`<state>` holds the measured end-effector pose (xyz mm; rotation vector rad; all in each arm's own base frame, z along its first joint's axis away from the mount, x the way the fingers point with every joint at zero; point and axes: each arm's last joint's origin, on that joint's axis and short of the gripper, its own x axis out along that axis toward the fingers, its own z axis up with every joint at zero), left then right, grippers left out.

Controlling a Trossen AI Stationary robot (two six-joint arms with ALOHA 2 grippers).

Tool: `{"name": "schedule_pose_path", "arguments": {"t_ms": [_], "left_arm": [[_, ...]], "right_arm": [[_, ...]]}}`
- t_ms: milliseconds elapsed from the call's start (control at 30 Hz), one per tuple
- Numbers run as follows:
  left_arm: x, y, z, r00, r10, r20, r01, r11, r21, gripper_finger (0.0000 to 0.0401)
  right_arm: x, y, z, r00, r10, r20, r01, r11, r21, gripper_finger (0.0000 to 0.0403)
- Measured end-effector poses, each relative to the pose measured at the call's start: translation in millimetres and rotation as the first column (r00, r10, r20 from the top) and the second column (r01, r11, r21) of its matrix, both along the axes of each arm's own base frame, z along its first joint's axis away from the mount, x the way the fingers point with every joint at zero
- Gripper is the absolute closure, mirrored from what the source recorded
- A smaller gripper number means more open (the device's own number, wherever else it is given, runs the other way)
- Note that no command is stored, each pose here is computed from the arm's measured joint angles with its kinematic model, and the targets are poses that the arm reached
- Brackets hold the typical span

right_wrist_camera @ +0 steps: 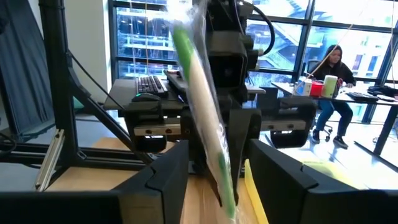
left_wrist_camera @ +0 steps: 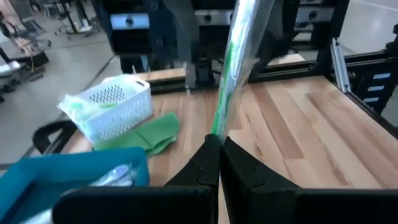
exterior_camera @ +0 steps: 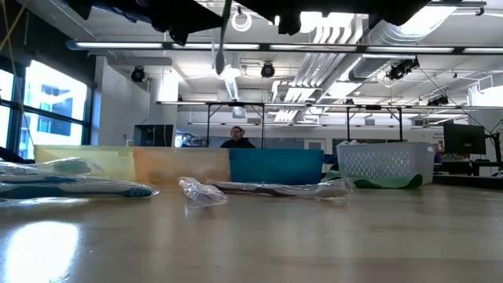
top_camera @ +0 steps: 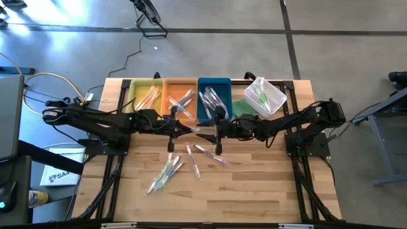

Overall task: Pick & Place Toothbrushes
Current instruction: Put the green toothbrush into the white bin

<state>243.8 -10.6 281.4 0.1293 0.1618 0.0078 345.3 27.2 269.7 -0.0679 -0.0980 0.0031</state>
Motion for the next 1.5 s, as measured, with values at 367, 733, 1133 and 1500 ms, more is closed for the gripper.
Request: {"name": "schedule_pose_path", "arguments": {"t_ms": [367, 733, 1133, 1500], "left_arm": [[20.6, -1.4, 9.5, 1.0, -0.021, -0.011, 0.022, 0.998, 0.063, 0.0401], [20.4, -1.5, 8.4, 1.0, -0.019, -0.025, 0.02, 0.998, 0.065, 0.0401], [20.4, -1.3, 8.3, 1.0, -0.012, -0.026, 0.013, 0.998, 0.059, 0.0401], [19.9, -0.7, 6.8, 0.999, -0.003, -0.044, 0.008, 0.995, 0.104, 0.0306]], "right_arm": [[0.1, 0.0, -0.4, 1.0, -0.001, -0.004, 0.001, 1.0, 0.0, 0.0245], [0.1, -0.1, -0.5, 1.0, -0.003, -0.005, 0.003, 1.0, -0.001, 0.0376], [0.2, 0.0, -1.1, 1.0, -0.001, -0.011, 0.001, 1.0, -0.019, 0.0384], [0.2, 0.3, -1.8, 1.0, 0.006, -0.018, -0.006, 1.0, -0.002, 0.0384]]}}
